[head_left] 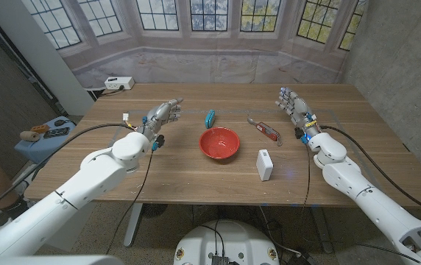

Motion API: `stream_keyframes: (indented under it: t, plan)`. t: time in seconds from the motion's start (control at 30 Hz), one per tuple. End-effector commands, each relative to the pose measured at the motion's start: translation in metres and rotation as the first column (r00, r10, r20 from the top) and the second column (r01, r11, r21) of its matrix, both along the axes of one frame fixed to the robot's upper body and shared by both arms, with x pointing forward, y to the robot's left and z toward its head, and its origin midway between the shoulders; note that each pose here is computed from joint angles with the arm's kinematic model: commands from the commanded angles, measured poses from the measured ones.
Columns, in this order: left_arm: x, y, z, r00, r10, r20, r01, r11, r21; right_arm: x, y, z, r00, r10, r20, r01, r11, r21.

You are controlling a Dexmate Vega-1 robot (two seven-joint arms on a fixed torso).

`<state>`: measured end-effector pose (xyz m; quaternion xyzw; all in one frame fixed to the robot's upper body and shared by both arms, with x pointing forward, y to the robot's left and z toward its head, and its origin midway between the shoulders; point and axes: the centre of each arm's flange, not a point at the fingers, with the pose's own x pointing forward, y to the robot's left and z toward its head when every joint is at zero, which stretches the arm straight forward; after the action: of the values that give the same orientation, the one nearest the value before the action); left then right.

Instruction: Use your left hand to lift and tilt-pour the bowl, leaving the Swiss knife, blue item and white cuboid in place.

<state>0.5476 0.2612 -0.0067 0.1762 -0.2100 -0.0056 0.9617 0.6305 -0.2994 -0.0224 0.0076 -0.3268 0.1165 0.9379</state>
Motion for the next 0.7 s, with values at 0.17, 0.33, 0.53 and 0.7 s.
stream_keyframes:
  t: [0.17,0.33,0.53,0.7]
  plan:
    - [-0.007,-0.019,0.015,0.999,0.05,-0.012,-0.049,0.994,0.1,-0.002,-0.019,-0.005,1.0,-0.005,0.003,0.005,1.0,0.029]
    - [-0.008,-0.026,0.021,0.996,0.074,-0.039,-0.069,0.99,0.126,-0.002,-0.025,-0.006,1.0,-0.006,0.005,0.006,0.999,0.036]
    - [-0.008,-0.033,0.029,0.992,0.102,-0.07,-0.09,0.983,0.161,-0.002,-0.03,-0.008,1.0,-0.007,0.003,0.007,0.999,0.046]
    - [-0.006,-0.038,0.035,0.99,0.109,-0.089,-0.092,0.979,0.181,-0.003,-0.035,-0.009,1.0,-0.011,0.0,0.011,0.999,0.05]
